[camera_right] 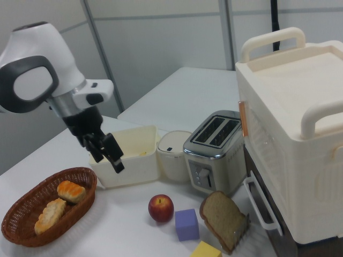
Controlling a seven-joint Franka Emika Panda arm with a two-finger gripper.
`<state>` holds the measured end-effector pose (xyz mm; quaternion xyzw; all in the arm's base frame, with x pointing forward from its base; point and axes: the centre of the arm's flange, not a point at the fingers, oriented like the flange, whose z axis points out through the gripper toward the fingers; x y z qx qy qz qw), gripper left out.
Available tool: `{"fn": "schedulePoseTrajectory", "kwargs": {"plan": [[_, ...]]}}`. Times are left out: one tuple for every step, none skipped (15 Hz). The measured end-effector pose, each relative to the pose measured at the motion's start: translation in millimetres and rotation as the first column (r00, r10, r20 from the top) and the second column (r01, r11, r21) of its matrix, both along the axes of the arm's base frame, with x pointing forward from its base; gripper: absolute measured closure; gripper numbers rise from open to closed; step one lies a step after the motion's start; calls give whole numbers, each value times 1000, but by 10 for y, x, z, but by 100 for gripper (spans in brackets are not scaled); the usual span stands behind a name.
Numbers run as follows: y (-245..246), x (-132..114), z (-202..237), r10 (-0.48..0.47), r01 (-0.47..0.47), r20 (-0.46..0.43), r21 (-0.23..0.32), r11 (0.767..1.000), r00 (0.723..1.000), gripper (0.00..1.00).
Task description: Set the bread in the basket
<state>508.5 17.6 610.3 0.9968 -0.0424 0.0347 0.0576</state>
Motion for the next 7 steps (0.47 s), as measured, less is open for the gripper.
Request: {"fn": "schedulePoseTrajectory", "kwargs": {"plan": [[-115,9,-4,-21,21,-1,3,1000,1000,0],[-196,15,12,-36,36,2,6,999,999,0],[-257,19,44,-48,47,9,8,999,999,0],[-305,22,79,-56,56,16,10,998,998,0],[-328,25,98,-60,60,20,12,998,998,0],[-335,33,106,-63,63,22,12,998,998,0],[-332,42,102,-63,63,22,11,998,998,0]]}}
